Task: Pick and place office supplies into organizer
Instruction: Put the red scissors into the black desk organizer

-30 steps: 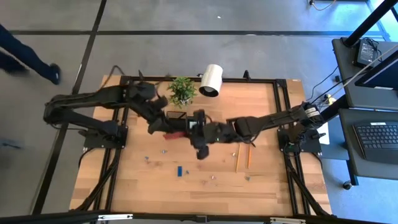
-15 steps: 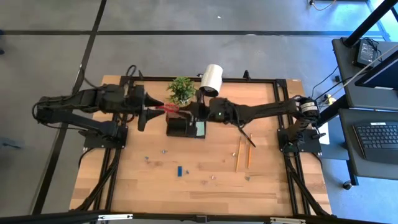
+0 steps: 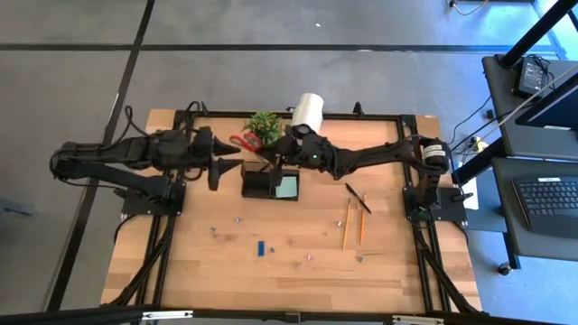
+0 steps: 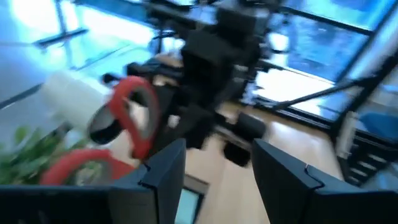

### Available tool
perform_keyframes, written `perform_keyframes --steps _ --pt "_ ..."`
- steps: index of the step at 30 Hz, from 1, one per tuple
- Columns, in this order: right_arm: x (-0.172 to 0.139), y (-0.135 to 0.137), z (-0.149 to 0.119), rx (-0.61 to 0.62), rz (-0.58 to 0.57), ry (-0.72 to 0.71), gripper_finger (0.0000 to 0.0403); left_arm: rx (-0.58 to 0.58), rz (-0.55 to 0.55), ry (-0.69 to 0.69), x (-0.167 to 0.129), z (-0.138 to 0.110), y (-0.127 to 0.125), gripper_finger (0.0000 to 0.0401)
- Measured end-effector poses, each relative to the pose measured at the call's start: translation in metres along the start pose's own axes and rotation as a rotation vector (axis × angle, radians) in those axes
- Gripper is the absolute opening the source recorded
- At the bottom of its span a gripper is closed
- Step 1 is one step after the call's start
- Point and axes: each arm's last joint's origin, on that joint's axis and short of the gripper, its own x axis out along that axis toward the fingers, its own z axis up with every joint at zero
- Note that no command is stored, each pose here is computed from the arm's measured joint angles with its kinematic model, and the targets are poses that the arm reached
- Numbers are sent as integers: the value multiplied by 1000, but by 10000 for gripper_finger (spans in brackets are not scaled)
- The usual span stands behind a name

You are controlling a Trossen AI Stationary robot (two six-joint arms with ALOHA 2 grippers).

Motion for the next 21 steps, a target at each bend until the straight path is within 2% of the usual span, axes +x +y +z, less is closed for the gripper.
perform_keyframes --steps 6,10,15,21 --pt "10 7 6 -18 16 -31 44 -80 143 152 0 -21 9 177" --pt "11 7 8 -20 20 -26 44 -136 186 232 -3 -29 12 171" --pt "10 16 5 -14 40 -2 44 -133 361 219 -5 -34 20 154" --pt "9 29 4 -24 72 3 44 -145 394 182 -3 -31 23 138"
